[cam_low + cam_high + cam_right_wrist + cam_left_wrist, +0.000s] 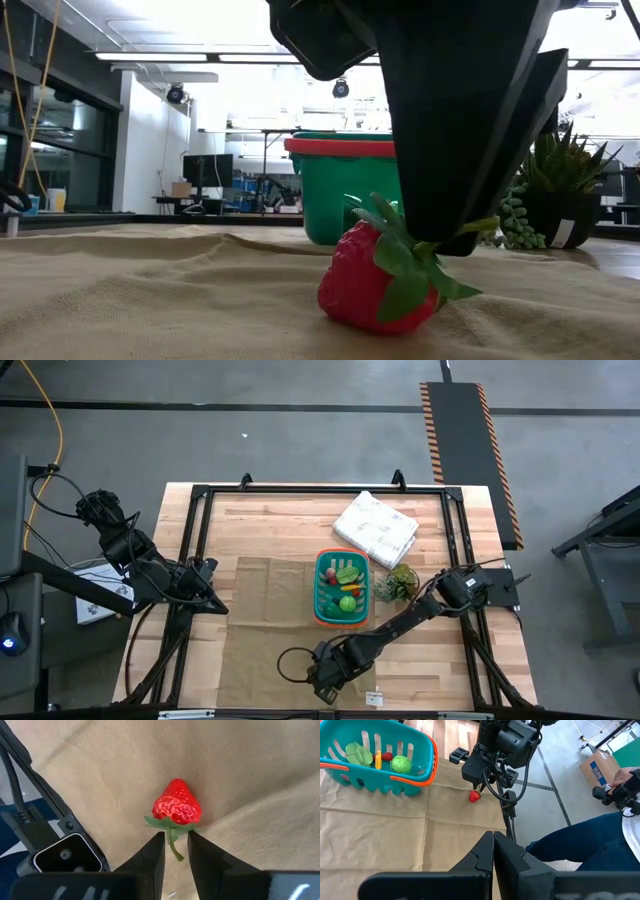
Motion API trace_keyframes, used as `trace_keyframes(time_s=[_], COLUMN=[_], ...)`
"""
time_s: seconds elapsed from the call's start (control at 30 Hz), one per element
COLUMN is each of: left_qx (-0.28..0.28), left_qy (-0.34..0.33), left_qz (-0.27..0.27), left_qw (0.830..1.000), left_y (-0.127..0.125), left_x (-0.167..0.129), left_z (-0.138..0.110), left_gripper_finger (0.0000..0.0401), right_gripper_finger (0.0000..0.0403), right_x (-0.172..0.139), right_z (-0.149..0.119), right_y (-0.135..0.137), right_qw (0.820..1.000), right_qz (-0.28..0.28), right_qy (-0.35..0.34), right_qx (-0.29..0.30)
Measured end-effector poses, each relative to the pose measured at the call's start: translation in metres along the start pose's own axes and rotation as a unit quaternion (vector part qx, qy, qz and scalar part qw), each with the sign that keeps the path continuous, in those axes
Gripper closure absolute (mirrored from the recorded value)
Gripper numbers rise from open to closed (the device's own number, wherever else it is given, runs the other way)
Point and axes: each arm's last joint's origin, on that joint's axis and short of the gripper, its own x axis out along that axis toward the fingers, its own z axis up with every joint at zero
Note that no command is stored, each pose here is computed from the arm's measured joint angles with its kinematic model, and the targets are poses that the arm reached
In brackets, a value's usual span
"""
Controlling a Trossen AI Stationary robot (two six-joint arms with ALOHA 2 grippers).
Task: Pick and placing Produce into tupperware
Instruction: Put the red strawberry into the basket
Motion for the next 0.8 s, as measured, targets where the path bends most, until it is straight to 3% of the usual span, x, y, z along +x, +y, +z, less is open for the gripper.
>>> trace_keyframes(time_s=[0.8], left_qx=[0.001], left_qy=[0.001], left_qz=[0.001], left_qw=[1.0], left_y=[0.0], left_x=[0.0], left_z=[0.0], left_gripper_finger=[0.04], right_gripper_finger=[0.033], right_x=[0.011], right_z=[0.0], right_y=[0.0], right_qw=[1.0], right_qz=[0.004], right_qy=[0.011], right_qx=[0.003])
